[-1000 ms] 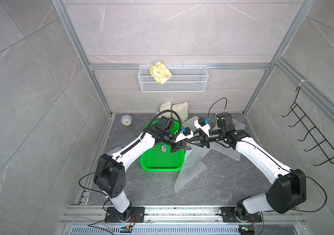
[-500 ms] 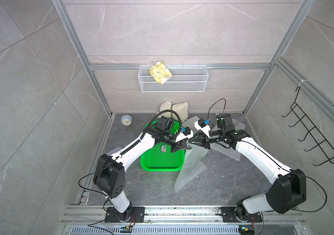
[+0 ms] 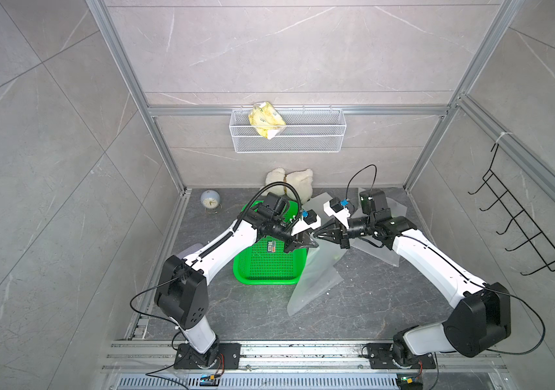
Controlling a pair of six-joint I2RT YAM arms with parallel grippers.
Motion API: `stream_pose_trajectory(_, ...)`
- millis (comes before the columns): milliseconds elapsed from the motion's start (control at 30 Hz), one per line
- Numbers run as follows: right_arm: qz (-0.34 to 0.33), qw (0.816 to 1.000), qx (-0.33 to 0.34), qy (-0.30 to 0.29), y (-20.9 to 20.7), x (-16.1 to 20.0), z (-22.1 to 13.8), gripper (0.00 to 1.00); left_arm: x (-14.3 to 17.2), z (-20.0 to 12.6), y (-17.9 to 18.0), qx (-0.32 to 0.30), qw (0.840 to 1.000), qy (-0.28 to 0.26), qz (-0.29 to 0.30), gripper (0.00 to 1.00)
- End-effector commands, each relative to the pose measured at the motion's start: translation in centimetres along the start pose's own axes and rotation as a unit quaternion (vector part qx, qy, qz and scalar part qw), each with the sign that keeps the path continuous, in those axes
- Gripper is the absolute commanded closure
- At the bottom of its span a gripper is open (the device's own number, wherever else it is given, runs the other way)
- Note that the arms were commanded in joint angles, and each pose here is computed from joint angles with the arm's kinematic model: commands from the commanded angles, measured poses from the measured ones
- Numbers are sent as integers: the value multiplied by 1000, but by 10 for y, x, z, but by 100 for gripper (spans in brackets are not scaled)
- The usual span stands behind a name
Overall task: Place the eggplant in a zip-top bag and seal the zipper
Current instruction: Zip the zipper on the zipper food storage bag.
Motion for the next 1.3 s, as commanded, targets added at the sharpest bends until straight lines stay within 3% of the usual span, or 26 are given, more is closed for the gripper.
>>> stream_pose_trajectory(0,-7,1000,3,-6,9,-7,-3,100,-16,-11,-2,-7,1000,-10,10,100)
stream_pose_trajectory(67,-7,1000,3,-6,10,-8,-4,100,-16,-10,-2,-4,1000,-9,5,100)
stream_pose_trajectory(100,-7,1000,4,-5,10,-8,-4,100,-16,-10,-2,-2,1000,-7,3,95)
stream_pose_trajectory(200,-11,1000,9,-2,11,-9,-6,100,-16,-11,-1,0,1000,-6,0,68)
stream_pose_trajectory(300,-15,1000,15,1,12,-10,-8,100,-18,-16,1,-10,1000,-11,5,55)
stream_pose_trajectory(367,-16,1000,18,3,13,-10,-9,100,-21,-19,3,-19,1000,-18,13,53)
stream_pose_trajectory(567,-14,999,31,3,14,-12,-11,100,-29,-18,13,-30,998,-42,21,63)
stream_pose_trajectory(867,-25,997,78,6,16,-12,-21,100,-44,-13,23,-22,996,-83,28,70)
stream_pose_trajectory(1033,-17,994,109,24,13,-8,-26,100,-57,-6,24,0,994,-101,39,83)
stream_pose_trajectory(1167,-16,992,125,29,13,-7,-30,100,-61,-2,24,13,993,-110,44,100)
stream_pose_trajectory(1267,-17,991,131,27,13,-8,-31,100,-60,1,25,17,993,-111,42,100)
Point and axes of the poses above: each gripper's point midway between its finger pads, its own z axis out along the fingers, its own y axis along the line the jaws close on, x = y × z, the point moved 3 cm from there along -z, back along the fingers, and after that the axes turned 11 degrees about z, right-handed, at the moved point
